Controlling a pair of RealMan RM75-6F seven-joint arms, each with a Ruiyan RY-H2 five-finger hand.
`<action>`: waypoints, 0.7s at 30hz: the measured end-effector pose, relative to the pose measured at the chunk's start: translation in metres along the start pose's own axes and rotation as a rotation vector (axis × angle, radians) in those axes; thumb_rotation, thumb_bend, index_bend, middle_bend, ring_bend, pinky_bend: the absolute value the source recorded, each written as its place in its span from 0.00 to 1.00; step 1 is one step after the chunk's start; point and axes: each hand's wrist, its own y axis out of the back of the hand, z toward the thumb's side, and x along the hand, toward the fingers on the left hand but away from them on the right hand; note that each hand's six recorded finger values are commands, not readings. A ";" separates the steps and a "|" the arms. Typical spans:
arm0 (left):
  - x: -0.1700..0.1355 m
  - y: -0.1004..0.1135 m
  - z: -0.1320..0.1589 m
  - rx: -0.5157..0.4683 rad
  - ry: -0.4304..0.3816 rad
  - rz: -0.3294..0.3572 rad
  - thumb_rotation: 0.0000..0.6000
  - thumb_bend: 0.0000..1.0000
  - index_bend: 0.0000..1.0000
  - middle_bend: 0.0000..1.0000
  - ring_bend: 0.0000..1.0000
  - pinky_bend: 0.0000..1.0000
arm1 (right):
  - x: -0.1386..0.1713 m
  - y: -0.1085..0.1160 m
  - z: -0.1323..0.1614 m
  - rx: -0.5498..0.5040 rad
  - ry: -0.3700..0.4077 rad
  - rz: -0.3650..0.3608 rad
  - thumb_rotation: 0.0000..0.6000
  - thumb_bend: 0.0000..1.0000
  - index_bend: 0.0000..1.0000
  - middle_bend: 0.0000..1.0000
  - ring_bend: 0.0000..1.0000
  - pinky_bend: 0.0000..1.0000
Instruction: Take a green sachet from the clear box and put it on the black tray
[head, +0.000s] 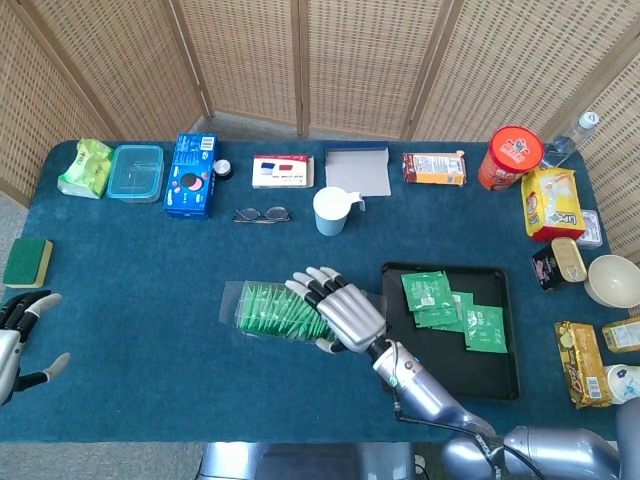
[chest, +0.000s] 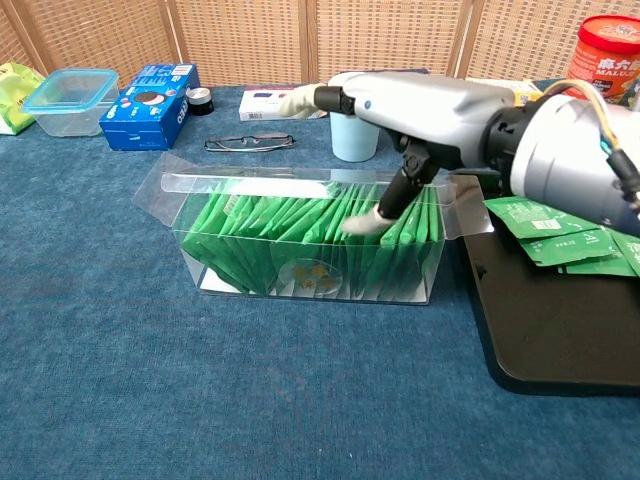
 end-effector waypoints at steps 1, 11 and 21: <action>0.000 0.000 0.000 0.000 0.000 -0.001 1.00 0.19 0.18 0.16 0.13 0.26 | -0.002 0.001 -0.002 0.004 -0.006 -0.003 1.00 0.36 0.11 0.08 0.05 0.11; 0.001 -0.002 0.001 -0.004 -0.006 -0.002 1.00 0.19 0.18 0.16 0.13 0.26 | -0.011 0.018 -0.021 0.038 -0.061 -0.039 1.00 0.52 0.17 0.10 0.06 0.11; 0.002 -0.004 0.002 -0.006 -0.009 -0.006 1.00 0.19 0.18 0.16 0.12 0.26 | -0.011 0.036 -0.036 0.042 -0.101 -0.038 1.00 0.58 0.21 0.11 0.06 0.11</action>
